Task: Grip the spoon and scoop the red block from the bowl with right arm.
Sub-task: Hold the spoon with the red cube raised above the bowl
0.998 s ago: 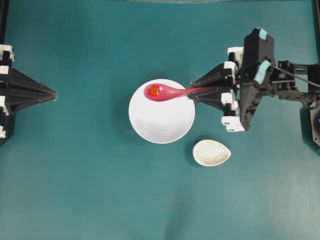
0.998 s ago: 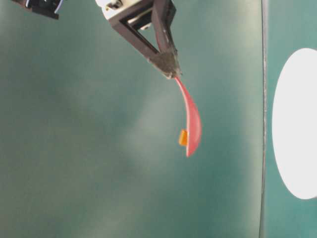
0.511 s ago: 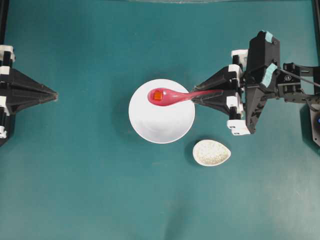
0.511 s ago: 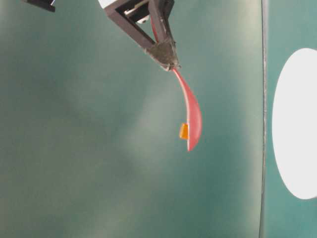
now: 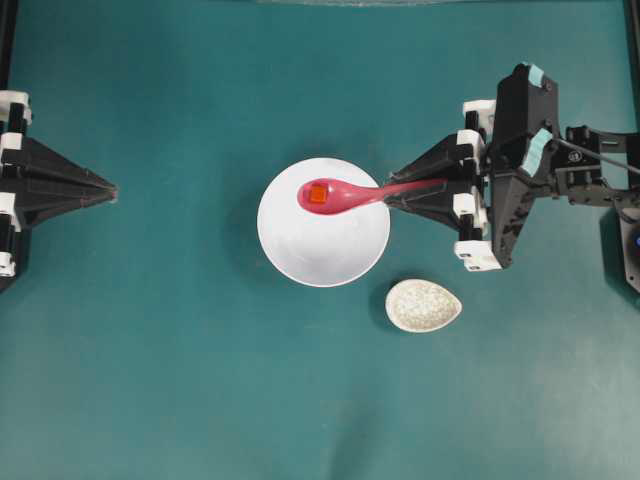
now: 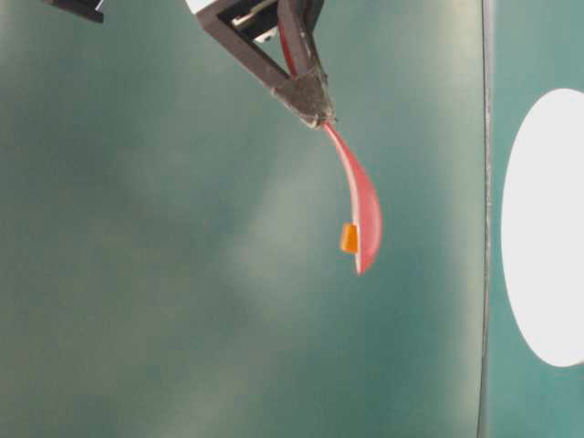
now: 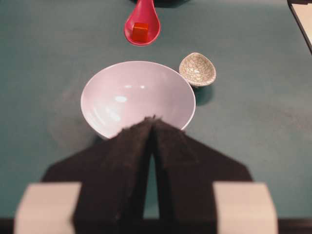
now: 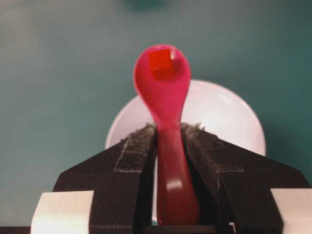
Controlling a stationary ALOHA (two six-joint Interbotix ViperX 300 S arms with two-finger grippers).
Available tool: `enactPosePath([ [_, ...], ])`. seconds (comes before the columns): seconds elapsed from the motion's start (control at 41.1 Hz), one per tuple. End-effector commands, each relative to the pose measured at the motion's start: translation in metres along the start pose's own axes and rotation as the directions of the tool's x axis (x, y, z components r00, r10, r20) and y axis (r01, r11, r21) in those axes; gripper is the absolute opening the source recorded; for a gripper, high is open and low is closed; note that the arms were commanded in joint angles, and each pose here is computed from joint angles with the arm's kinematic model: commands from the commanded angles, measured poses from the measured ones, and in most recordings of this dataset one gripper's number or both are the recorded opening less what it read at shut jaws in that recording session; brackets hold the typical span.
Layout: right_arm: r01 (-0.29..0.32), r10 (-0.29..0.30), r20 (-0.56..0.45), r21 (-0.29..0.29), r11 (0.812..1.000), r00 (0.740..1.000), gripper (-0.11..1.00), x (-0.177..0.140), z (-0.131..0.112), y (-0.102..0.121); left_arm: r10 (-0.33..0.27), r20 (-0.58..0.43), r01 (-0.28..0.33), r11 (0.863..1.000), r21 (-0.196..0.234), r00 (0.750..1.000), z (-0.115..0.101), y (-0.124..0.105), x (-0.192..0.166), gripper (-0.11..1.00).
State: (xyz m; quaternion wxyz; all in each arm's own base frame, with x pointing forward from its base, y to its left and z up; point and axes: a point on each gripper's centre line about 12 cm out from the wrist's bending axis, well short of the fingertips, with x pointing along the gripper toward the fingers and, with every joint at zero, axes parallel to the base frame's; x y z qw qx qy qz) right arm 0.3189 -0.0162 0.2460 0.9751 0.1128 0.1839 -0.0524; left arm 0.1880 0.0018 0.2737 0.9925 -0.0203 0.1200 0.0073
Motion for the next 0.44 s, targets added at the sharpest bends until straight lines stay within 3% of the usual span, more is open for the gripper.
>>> enactPosePath([
  [0.0, -0.010, 0.010, 0.037, -0.004, 1.000, 0.999, 0.25, -0.0048, 0.0101, 0.0031, 0.001, 0.022, -0.001, 1.000, -0.002, 1.000, 0.0077, 0.0000, 0.0010, 0.01],
  [0.414, -0.009, 0.009, 0.043, -0.005, 1.000, 0.999, 0.25, -0.0052, 0.0112, 0.0027, 0.001, 0.022, -0.001, 1.000, 0.009, 1.000, 0.0078, 0.0000, 0.0004, 0.01],
])
